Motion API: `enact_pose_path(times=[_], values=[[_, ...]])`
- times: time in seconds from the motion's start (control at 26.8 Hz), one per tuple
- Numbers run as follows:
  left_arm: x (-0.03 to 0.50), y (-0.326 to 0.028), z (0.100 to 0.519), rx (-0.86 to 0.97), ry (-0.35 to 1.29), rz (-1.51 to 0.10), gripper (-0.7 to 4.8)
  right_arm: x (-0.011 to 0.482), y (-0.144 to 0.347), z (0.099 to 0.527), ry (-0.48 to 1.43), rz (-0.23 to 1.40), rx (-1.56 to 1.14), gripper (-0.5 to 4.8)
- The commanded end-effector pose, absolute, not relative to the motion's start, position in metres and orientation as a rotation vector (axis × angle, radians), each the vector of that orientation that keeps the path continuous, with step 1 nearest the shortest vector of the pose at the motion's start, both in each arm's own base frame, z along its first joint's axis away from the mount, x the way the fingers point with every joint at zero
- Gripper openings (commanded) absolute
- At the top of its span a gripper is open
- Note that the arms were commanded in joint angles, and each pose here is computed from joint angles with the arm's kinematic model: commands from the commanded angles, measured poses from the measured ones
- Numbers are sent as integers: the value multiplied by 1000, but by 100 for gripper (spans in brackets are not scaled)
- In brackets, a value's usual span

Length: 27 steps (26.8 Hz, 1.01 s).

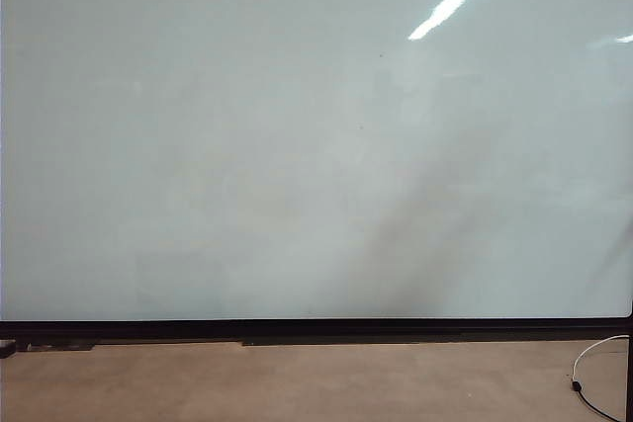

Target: Pick up the pen on the shelf to the right of the whiteboard and draw a rectangle.

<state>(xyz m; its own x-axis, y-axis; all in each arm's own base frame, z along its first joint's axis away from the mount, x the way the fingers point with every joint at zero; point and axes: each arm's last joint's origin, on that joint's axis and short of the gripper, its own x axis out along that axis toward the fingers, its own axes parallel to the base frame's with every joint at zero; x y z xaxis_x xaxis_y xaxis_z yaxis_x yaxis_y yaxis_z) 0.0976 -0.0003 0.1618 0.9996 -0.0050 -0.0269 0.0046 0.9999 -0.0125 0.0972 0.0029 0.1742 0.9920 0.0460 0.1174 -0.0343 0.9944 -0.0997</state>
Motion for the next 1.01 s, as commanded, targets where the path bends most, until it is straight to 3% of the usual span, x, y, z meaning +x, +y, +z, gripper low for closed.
enact_pose_path(times=[0.04, 0.49, 0.71, 1.01], values=[[97, 0, 163, -8, 18, -5, -5, 97, 3, 176, -133, 39, -94, -1], [97, 0, 163, -8, 18, -5, -5, 97, 3, 177, -139, 40, -94, -1], [97, 0, 163, -8, 18, -5, -5, 95, 3, 187, -243, 34, -93, -1], [97, 0, 163, -8, 18, -5, -4, 97, 3, 174, -102, 34, -32, -1]])
